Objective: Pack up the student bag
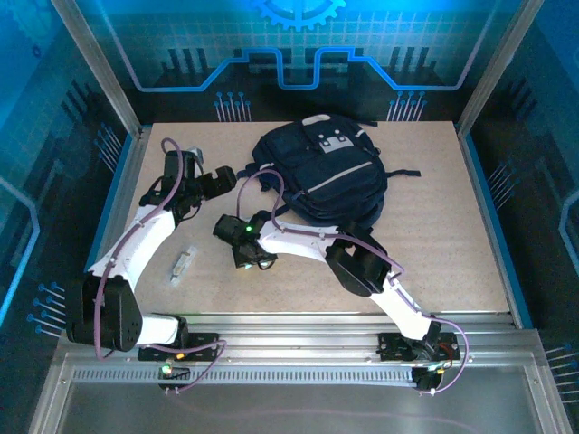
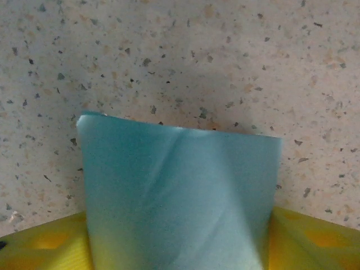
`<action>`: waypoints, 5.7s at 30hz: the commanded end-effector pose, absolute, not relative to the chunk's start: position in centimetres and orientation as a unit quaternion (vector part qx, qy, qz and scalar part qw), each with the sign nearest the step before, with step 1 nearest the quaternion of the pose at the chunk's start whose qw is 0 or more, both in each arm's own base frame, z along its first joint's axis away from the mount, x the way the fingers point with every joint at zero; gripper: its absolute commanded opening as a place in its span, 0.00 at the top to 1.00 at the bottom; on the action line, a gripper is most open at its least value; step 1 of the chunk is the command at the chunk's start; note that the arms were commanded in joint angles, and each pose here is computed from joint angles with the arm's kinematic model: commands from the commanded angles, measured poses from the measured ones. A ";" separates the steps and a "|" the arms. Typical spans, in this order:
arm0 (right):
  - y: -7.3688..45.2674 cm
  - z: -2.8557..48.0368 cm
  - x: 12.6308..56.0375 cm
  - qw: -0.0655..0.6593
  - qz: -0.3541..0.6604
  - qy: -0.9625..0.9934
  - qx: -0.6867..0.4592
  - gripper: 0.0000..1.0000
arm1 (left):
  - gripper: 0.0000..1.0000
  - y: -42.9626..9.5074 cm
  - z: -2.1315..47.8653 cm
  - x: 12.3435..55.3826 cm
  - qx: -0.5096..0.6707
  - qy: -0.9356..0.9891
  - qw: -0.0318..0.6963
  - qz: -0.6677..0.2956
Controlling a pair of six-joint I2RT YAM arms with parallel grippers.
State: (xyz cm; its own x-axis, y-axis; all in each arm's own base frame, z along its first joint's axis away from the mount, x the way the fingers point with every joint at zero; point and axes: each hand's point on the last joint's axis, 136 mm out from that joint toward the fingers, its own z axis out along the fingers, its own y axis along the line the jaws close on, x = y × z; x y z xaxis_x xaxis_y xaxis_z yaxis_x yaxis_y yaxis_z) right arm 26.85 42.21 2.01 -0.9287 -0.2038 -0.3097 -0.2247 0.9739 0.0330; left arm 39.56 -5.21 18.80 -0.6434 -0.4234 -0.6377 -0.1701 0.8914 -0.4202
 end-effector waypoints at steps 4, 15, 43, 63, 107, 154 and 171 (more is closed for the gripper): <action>39.7 4.9 27.5 0.181 0.033 0.979 -0.086 0.38 | 0.01 -4.9 19.5 39.8 -0.166 0.889 0.395 -0.163; 30.0 14.5 32.0 0.275 0.021 0.959 -0.062 0.37 | 0.01 -11.2 21.0 40.9 -0.078 0.889 0.408 -0.190; 0.4 13.6 33.2 0.260 0.015 0.946 0.194 0.39 | 0.13 -37.4 12.3 44.8 0.307 0.900 0.303 -0.059; 4.0 14.3 35.2 0.267 0.123 0.939 0.177 0.49 | 1.00 -38.0 15.5 44.6 0.289 0.904 0.297 -0.103; 14.3 11.9 41.4 0.259 0.213 0.932 0.140 0.05 | 1.00 -36.2 27.3 47.2 0.176 0.872 0.365 -0.276; 14.2 19.6 40.2 0.350 0.250 0.897 0.099 0.31 | 0.02 -32.9 26.6 45.6 0.170 0.887 0.384 -0.190; 12.6 17.3 38.6 0.326 0.238 0.907 0.123 0.00 | 0.01 -4.6 16.9 36.4 -0.158 0.932 0.325 -0.026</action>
